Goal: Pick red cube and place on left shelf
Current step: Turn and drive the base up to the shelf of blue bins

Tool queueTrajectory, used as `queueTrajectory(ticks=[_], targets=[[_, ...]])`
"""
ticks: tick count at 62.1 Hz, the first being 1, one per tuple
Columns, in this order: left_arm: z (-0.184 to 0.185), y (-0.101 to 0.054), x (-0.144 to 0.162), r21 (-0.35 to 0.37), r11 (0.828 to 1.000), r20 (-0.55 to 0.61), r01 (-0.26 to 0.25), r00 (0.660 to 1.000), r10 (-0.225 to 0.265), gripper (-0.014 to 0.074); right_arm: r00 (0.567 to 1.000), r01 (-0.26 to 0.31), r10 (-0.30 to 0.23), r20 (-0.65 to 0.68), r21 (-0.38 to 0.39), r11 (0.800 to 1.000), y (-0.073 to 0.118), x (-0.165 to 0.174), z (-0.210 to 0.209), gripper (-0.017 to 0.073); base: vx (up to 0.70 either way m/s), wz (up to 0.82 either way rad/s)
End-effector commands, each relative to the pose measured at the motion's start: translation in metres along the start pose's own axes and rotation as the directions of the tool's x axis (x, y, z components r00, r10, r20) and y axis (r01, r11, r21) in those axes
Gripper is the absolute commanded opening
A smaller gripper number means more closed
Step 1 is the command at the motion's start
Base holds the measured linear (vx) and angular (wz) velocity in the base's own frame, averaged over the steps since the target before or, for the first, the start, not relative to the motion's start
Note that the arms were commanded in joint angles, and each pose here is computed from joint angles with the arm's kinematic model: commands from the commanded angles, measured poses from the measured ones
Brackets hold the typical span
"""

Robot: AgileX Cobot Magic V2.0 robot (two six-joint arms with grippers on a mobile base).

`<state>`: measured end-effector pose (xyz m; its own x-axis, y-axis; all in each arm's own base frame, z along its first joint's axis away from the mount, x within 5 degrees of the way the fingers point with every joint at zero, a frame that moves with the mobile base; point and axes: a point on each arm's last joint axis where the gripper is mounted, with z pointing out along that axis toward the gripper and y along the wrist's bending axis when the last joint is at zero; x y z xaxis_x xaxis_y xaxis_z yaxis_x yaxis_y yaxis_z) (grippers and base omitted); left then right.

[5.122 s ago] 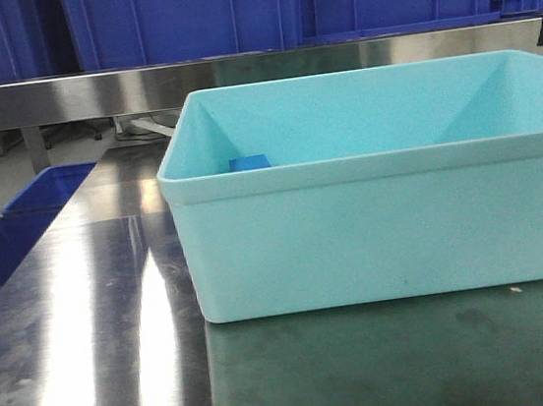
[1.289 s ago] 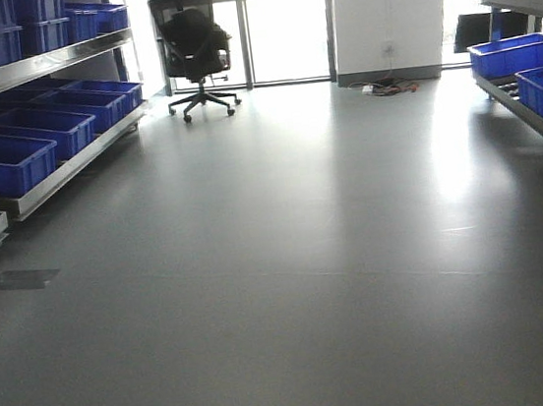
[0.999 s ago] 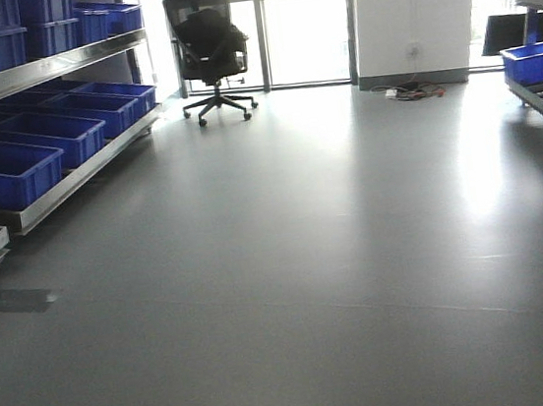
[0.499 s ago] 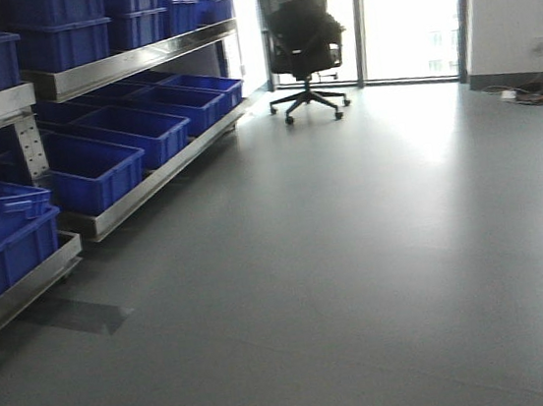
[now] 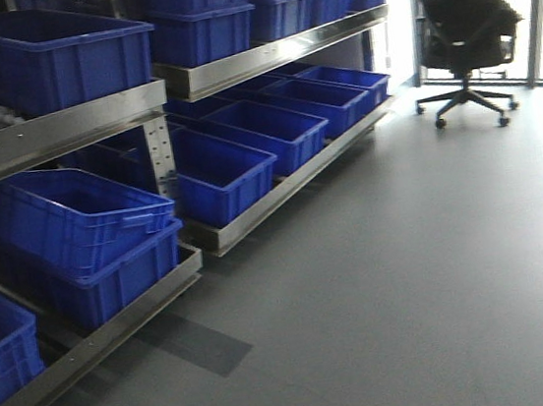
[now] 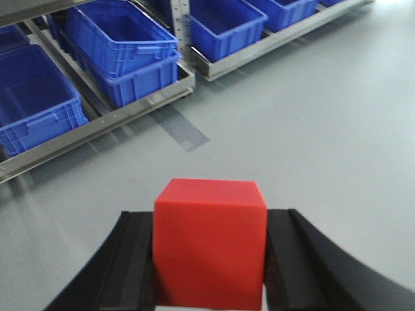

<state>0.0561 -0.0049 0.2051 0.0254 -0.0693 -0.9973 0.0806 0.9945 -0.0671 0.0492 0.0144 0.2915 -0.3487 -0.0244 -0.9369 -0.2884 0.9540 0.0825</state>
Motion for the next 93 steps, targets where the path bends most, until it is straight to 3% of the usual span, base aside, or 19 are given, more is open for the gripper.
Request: queueTrajectory(ticks=[1, 43, 93], targets=[[-0.0006, 0.0015, -0.0004, -0.010, 1.000, 0.074, 0.002, 0.997, -0.002, 0.0101, 0.995, 0.012, -0.011, 0.101, -0.008, 1.000, 0.0013, -0.0147, -0.0026, 0.0058, 0.56, 0.56], [-0.0006, 0.0015, -0.0004, -0.010, 1.000, 0.074, 0.002, 0.997, -0.002, 0.0101, 0.995, 0.012, -0.011, 0.101, -0.008, 1.000, 0.0013, -0.0147, -0.0026, 0.0058, 0.46, 0.68], [-0.0006, 0.0015, -0.0004, -0.010, 1.000, 0.074, 0.002, 0.997, -0.002, 0.0101, 0.995, 0.012, -0.011, 0.101, -0.008, 1.000, 0.0013, -0.0147, -0.0026, 0.0058, 0.34, 0.38]])
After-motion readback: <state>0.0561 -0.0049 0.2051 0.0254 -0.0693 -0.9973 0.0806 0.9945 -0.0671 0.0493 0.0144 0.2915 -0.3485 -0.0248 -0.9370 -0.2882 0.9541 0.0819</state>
